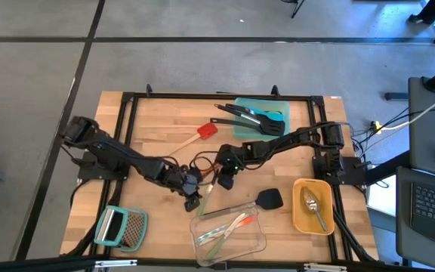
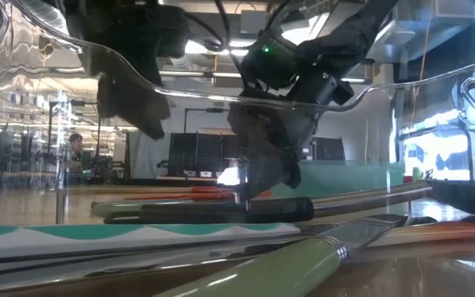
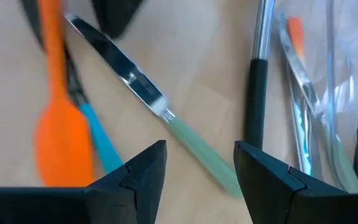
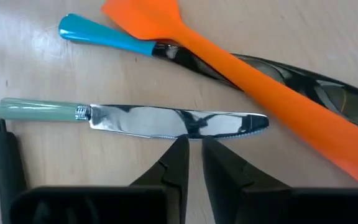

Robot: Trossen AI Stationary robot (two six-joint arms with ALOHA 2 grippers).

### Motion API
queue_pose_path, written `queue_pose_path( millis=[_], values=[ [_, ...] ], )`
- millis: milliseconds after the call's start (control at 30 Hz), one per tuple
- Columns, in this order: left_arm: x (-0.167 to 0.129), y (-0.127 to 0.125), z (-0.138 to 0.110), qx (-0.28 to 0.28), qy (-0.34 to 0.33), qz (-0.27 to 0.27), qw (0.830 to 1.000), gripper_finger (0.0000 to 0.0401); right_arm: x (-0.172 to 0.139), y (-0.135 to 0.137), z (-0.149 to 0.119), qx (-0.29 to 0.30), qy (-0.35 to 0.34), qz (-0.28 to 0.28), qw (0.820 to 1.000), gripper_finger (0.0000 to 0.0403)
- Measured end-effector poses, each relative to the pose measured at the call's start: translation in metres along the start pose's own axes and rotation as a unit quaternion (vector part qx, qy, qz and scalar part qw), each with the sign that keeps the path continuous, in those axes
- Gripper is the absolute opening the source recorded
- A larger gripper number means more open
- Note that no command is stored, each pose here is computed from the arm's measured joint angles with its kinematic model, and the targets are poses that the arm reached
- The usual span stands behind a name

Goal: Pick & Place Kitchen Items
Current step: Put the green table knife into the transparent bin

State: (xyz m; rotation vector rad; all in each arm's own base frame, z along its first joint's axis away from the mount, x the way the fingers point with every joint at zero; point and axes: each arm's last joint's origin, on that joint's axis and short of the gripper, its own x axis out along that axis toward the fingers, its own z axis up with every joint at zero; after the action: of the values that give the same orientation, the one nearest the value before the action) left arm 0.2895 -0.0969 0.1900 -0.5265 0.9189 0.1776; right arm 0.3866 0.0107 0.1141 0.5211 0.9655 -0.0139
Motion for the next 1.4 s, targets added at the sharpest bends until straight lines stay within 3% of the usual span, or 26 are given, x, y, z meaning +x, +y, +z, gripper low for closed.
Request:
queue_pose_path(
  millis=[67, 167, 367, 700, 800, 1033, 1167, 1400],
  values=[
    [0.011, -0.004, -0.005, 0.004, 0.01, -0.009, 1.0, 0.0184, 0.0, 0.001, 0.0, -0.004, 0.005, 0.013, 1.0, 0.0049],
    [0.029, -0.008, -0.013, 0.002, 0.03, -0.021, 0.999, 0.0184, 0.0, 0.007, -0.001, -0.055, 0.019, 0.066, 0.996, 0.0049],
    [0.044, -0.007, -0.024, -0.006, 0.042, 0.007, 0.999, 0.0184, 0.001, 0.018, -0.003, -0.139, 0.031, 0.113, 0.983, 0.0058],
    [0.045, -0.002, -0.022, 0.006, 0.038, 0.031, 0.999, 0.0184, -0.004, 0.027, 0.012, -0.153, 0.01, 0.118, 0.981, 0.0108],
    [0.039, 0.004, -0.024, -0.006, 0.035, 0.072, 0.997, 0.0184, -0.006, 0.03, 0.018, -0.158, 0.002, 0.121, 0.98, 0.0113],
    [-0.001, 0.012, -0.02, -0.038, -0.048, 0.18, 0.982, 0.0152, -0.009, 0.04, 0.024, -0.162, 0.002, 0.131, 0.978, 0.0084],
    [-0.017, 0.013, -0.015, -0.04, -0.072, 0.178, 0.981, 0.0126, -0.008, 0.042, 0.024, -0.162, -0.013, 0.088, 0.983, 0.0063],
    [-0.024, 0.012, -0.013, -0.051, -0.087, 0.176, 0.979, 0.0101, 0.016, 0.029, 0.011, -0.127, 0.032, 0.073, 0.989, 0.0058]
  ],
)
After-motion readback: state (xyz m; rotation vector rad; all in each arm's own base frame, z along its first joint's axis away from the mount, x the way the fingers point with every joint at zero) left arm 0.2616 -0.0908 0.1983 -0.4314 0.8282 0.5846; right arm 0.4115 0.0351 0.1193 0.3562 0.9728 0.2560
